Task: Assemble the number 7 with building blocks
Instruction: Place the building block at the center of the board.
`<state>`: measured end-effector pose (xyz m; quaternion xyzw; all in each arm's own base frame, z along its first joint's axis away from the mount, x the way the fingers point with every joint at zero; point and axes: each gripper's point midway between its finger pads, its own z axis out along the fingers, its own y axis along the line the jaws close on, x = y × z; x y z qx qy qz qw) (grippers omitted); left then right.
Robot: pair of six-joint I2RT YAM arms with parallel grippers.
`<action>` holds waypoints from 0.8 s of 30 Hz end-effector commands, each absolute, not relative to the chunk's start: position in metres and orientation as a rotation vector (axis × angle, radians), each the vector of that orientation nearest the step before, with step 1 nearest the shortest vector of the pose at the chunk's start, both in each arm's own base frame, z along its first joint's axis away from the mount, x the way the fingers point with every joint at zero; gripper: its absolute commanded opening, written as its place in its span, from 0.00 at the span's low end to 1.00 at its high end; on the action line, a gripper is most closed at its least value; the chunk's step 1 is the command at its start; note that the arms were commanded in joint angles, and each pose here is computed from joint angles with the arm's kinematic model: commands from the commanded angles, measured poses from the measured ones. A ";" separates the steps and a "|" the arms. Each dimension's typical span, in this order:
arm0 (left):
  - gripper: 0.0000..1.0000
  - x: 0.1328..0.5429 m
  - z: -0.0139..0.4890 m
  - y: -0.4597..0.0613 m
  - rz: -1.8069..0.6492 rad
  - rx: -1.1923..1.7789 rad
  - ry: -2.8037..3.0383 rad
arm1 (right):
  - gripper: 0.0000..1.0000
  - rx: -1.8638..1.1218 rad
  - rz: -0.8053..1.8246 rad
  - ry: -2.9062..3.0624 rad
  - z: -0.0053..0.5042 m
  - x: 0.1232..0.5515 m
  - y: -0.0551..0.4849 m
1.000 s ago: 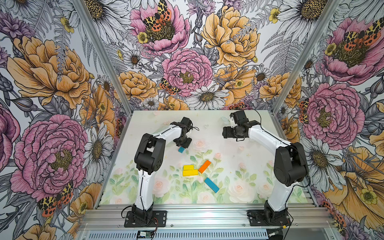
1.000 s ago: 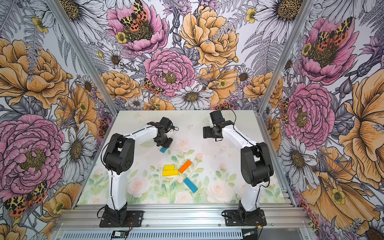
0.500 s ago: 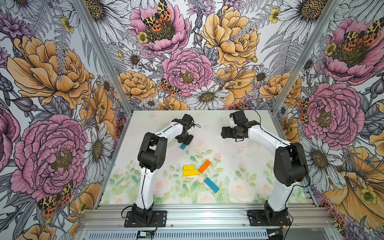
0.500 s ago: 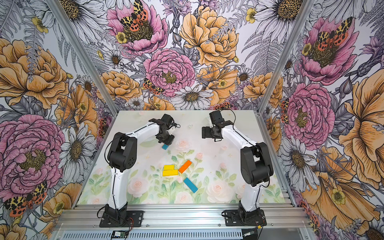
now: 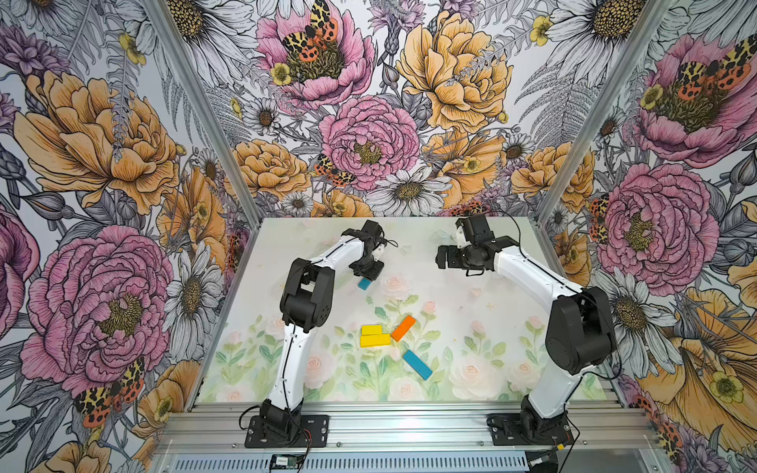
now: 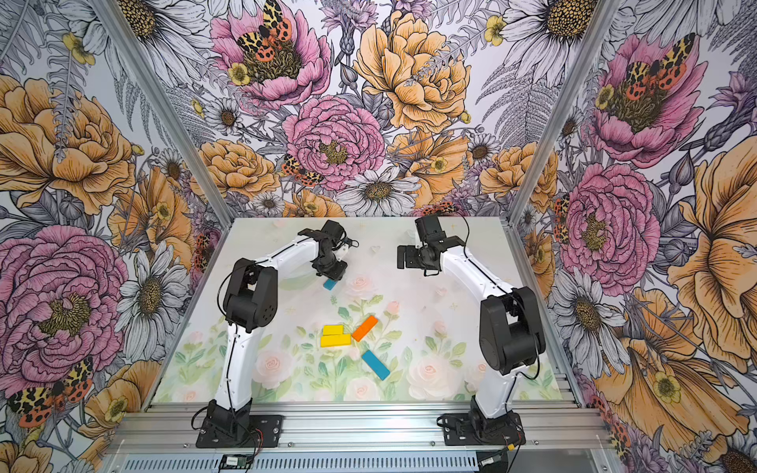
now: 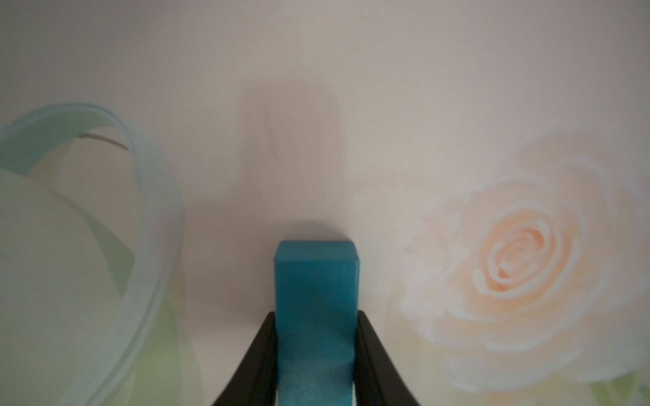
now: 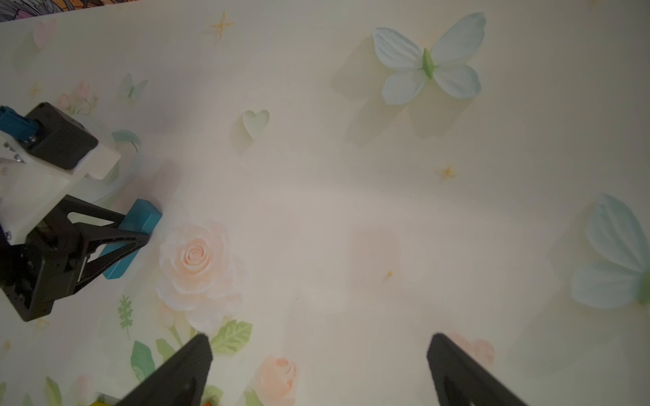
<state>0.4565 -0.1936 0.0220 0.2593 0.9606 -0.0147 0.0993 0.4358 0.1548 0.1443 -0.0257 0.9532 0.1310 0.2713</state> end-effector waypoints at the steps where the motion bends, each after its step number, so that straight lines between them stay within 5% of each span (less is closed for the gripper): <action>1: 0.19 0.456 0.021 -0.193 -0.083 0.782 2.855 | 0.99 -0.066 0.331 2.550 0.151 0.434 0.154; 8: 0.24 0.452 0.020 -0.192 -0.084 0.787 2.865 | 0.99 -0.074 0.334 2.565 0.145 0.434 0.156; 15: 0.42 0.457 0.028 -0.197 -0.131 0.738 2.857 | 0.99 -0.071 0.317 2.546 0.152 0.431 0.154; 24: 0.53 0.460 0.049 -0.195 -0.147 0.677 2.830 | 0.99 -0.076 0.312 2.589 0.131 0.429 0.161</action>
